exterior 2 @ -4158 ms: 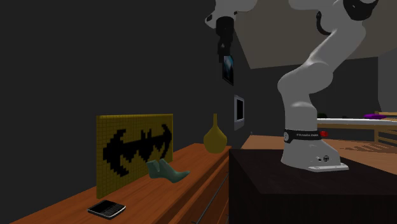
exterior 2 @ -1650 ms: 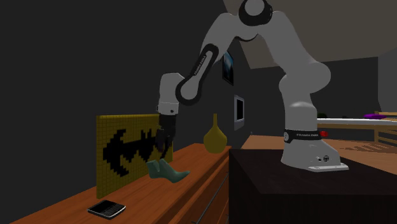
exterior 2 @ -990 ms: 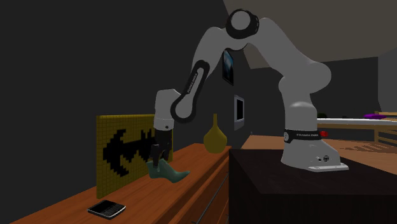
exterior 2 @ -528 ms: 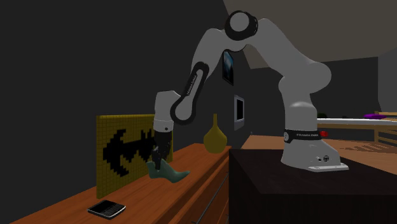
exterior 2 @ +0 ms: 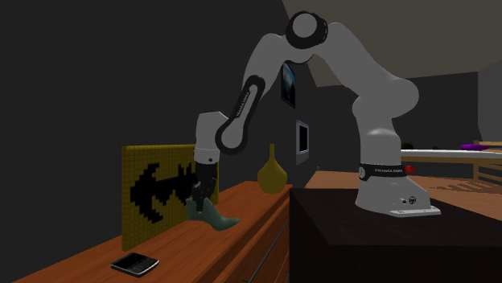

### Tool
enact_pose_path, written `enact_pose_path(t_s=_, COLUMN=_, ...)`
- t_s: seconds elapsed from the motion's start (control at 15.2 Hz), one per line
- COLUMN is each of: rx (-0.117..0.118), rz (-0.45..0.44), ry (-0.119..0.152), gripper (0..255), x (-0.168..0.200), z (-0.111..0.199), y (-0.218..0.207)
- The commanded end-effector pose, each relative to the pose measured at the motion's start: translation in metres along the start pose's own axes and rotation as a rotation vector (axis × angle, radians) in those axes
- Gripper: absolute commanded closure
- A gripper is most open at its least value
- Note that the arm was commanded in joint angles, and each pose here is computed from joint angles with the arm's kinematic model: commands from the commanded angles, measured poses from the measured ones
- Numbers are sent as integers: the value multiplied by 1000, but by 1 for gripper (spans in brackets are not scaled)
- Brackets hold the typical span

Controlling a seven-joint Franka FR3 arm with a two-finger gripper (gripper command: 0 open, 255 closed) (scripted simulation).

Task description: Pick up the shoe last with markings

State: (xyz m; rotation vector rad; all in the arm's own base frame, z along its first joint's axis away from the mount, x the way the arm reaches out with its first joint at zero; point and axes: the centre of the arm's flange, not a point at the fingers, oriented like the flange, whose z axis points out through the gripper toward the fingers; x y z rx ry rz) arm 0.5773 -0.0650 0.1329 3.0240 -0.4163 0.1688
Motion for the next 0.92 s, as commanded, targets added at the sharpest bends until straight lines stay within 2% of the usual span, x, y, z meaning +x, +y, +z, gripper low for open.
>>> enact_pose_path(t_s=0.0, rx=0, rz=0, ry=0, gripper=255, x=1, z=-11, y=0)
enact_pose_path(t_s=0.73, rx=0, rz=0, ry=0, gripper=255, x=8, z=-68, y=4)
enact_pose_path(t_s=0.86, rx=0, rz=0, ry=0, gripper=255, x=8, z=-69, y=4)
